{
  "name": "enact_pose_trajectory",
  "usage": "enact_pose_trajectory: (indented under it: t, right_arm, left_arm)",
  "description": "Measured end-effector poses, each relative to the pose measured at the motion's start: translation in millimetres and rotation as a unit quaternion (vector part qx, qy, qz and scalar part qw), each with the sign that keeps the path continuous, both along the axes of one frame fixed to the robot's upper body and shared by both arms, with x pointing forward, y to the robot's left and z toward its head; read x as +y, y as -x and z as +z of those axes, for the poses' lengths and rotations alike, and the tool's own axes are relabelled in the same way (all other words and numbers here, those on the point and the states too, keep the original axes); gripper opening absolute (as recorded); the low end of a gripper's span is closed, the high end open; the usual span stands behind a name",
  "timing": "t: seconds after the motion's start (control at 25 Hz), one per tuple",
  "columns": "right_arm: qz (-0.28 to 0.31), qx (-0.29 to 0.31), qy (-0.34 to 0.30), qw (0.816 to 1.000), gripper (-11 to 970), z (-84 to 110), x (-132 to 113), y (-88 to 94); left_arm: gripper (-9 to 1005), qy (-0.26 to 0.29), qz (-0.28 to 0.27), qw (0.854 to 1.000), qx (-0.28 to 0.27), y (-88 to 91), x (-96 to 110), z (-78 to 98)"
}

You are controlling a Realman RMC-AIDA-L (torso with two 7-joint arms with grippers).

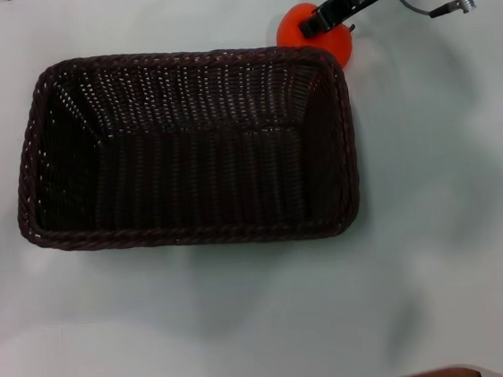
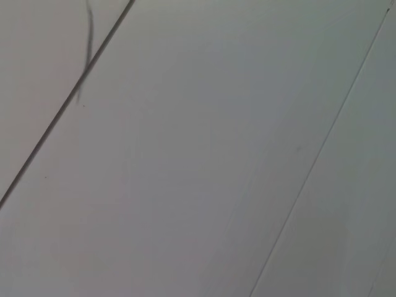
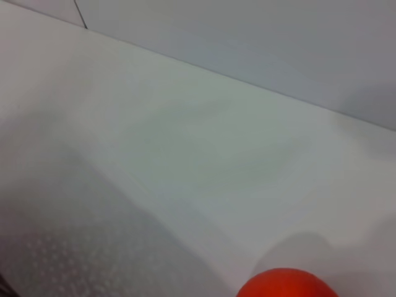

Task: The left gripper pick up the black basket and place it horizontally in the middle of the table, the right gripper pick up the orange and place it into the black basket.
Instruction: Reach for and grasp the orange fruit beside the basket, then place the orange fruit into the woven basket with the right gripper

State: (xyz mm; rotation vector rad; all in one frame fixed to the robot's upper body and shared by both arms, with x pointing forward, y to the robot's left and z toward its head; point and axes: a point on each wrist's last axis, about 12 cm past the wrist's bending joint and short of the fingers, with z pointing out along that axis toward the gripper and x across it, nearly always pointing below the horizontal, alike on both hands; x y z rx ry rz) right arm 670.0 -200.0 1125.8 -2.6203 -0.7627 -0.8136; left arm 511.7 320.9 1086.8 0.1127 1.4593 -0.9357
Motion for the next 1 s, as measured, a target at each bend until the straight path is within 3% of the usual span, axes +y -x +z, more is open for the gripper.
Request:
enact_pose_trajectory:
  t: [0.24,0.4,0.56,0.68,0.88,1.0]
  right_arm:
    - [-0.021,-0.008,-0.042,0.999,329,4.2,-4,-1.4]
    - [-0.028,-0.045,-0.165,0.985,251,17.8,-15,1.7]
    - [0.036,-0.105,-0.307,0.945,211,39.1,-21,16.5]
    - [0.105,-0.129,-0.361,0.918,184,52.1,-17,29.8]
    - [0.220,-0.120,-0.366,0.896,142,59.1,0,48.1]
    - [0.260,-0.107,-0.353,0.892,118,56.7,8,54.9]
  left_arm:
    - [877,0.002,-0.001,1.000,0.000,1.9,0,-0.6]
    - [877,0.003,0.000,1.000,-0.001,3.8,2,-0.6]
    - [877,0.006,0.006,1.000,-0.001,6.1,5,-1.2]
    - [877,0.006,0.007,1.000,-0.002,6.5,5,-1.2]
    - [878,0.006,0.008,1.000,-0.002,6.3,6,-1.0]
    - [878,0.006,0.009,1.000,-0.003,6.2,6,-0.6]
